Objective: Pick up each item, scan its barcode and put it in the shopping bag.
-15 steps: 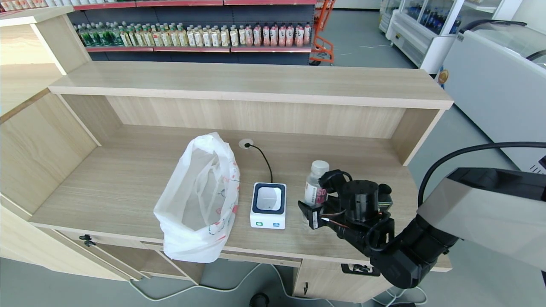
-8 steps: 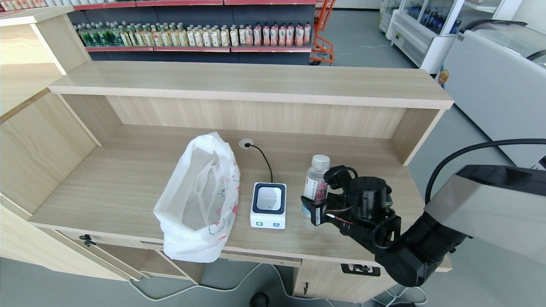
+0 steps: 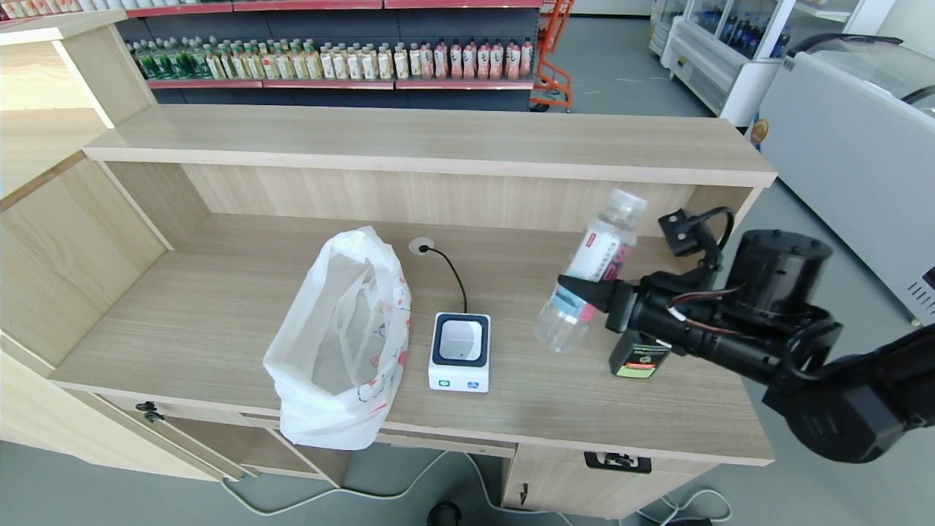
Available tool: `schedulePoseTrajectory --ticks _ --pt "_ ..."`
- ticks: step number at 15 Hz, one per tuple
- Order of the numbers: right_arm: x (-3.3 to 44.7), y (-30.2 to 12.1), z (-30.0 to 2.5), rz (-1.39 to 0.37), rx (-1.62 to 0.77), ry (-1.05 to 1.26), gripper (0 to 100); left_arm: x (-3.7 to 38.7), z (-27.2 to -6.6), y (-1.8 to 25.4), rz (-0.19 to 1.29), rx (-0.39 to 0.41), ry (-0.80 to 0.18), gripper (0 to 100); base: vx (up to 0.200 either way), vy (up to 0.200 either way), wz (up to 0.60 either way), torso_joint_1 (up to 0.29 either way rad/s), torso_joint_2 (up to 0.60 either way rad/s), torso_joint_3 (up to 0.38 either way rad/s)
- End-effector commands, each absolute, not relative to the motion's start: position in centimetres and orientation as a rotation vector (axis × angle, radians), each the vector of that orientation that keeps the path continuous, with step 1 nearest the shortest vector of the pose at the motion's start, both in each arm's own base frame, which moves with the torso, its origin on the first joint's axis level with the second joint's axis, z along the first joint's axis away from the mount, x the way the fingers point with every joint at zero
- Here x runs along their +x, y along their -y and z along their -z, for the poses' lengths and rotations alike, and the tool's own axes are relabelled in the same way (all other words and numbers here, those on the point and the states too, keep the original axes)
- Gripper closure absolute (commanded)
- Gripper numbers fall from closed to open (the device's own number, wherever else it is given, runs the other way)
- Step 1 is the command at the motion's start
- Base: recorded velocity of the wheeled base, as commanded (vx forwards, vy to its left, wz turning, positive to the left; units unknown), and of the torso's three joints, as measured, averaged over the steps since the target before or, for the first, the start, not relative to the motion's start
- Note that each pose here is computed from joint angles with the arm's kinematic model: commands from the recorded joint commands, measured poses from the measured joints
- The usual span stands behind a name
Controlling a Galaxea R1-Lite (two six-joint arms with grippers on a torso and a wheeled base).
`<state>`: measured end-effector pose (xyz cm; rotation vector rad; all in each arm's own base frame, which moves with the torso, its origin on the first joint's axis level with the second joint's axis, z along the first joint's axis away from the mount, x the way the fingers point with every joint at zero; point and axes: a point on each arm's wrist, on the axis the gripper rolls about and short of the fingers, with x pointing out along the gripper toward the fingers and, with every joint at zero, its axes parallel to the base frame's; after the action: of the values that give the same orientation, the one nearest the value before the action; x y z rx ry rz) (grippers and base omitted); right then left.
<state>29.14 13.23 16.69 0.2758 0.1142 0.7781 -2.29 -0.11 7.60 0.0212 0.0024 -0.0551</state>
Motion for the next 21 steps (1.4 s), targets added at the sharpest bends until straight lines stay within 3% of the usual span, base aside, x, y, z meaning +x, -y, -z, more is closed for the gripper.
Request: schedulePoseTrajectory --ticks 1,4,7,17,21 --pt "23.3 -7.9 -23.8 -0.98 0.331 0.048 100 -2.3 -7.6 0.1 0.055 0.021 -0.002 100 0.0 0.0 0.0 0.0 0.0 0.0" --pt "17.3 -7.0 -27.4 -1.287 0.396 0.046 100 -2.3 -7.6 0.1 0.055 0.021 -0.002 100 0.0 0.0 0.0 0.0 0.0 0.0" --pt "13.8 -8.1 -28.2 -1.473 0.429 0.041 100 -2.3 -7.6 0.1 0.055 0.021 -0.002 100 0.0 0.0 0.0 0.0 0.0 0.0" --pt "10.7 -9.0 -28.1 -1.682 0.458 -0.044 100 -2.3 -7.6 0.1 0.054 0.021 -0.002 100 0.0 0.0 0.0 0.0 0.0 0.0" --pt "10.9 -9.6 -28.2 -1.833 0.332 0.059 100 -2.3 -7.6 0.1 0.054 0.021 -0.002 100 0.0 0.0 0.0 0.0 0.0 0.0"
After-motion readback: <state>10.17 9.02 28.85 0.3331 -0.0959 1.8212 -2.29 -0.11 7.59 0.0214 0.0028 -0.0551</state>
